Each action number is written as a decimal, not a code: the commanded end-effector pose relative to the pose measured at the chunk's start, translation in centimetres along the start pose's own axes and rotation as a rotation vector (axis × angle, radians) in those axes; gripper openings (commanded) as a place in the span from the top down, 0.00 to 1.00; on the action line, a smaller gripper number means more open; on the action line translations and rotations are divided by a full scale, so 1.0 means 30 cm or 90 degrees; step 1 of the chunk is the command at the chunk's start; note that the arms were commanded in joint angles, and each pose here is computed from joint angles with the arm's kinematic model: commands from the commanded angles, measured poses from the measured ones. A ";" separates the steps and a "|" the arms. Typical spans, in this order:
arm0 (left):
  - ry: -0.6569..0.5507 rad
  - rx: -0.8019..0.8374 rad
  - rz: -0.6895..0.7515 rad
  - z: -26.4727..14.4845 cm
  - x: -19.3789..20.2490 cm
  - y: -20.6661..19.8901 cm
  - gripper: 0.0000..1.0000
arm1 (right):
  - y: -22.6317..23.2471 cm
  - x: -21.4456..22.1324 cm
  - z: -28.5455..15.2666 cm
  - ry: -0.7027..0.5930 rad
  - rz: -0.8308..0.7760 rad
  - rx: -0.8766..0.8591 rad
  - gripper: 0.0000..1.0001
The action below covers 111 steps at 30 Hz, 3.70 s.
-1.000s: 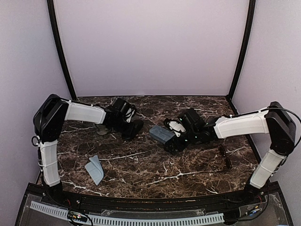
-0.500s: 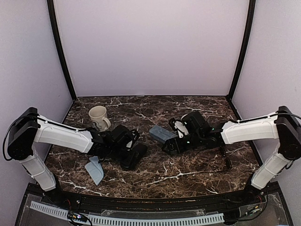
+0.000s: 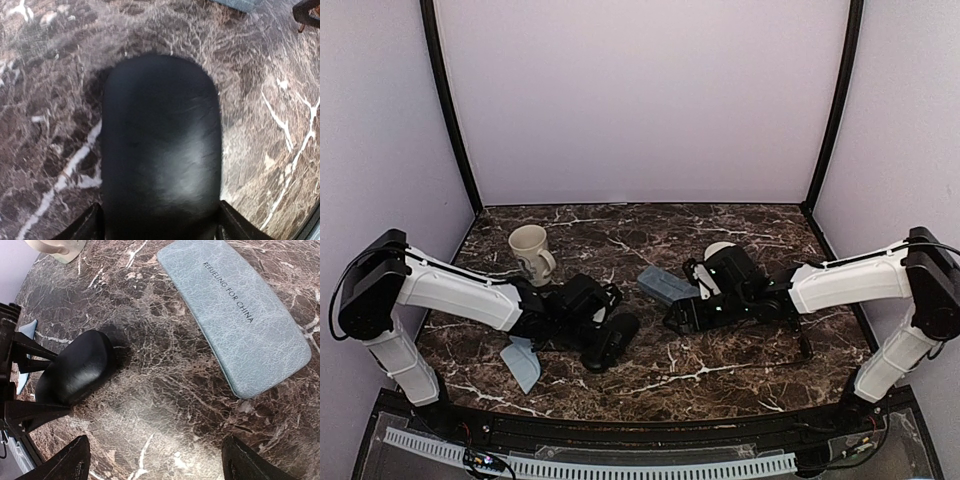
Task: Organize the sunglasses
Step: Move the sunglasses case to the center of the board, then pick up the sunglasses case from the center of the board.
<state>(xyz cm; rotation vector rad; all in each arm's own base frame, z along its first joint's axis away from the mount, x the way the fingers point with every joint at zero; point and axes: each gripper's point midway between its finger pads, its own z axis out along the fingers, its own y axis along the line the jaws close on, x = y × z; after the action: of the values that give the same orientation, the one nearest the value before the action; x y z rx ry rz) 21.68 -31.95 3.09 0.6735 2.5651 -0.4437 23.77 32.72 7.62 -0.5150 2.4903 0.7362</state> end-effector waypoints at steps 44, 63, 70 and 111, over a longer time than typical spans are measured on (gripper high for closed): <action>0.026 -0.038 -0.073 -0.203 0.235 0.152 0.20 | 0.338 0.139 0.266 0.114 -0.269 0.100 0.02; 0.019 0.006 -0.061 -0.153 0.208 0.102 0.19 | 0.356 0.140 0.261 0.097 -0.268 0.117 0.05; 0.024 0.009 -0.060 -0.141 0.213 0.099 0.19 | 0.375 0.115 0.239 0.078 -0.260 0.105 0.09; -0.308 0.380 -0.048 -0.330 -0.124 -0.085 0.11 | 0.348 -0.092 -0.090 -0.086 -0.116 -0.210 0.53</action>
<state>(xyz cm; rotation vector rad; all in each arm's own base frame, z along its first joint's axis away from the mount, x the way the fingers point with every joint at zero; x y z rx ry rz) 19.61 -29.38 7.44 0.5037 2.3345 -1.0238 20.79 38.04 10.34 -0.7508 2.3612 0.8009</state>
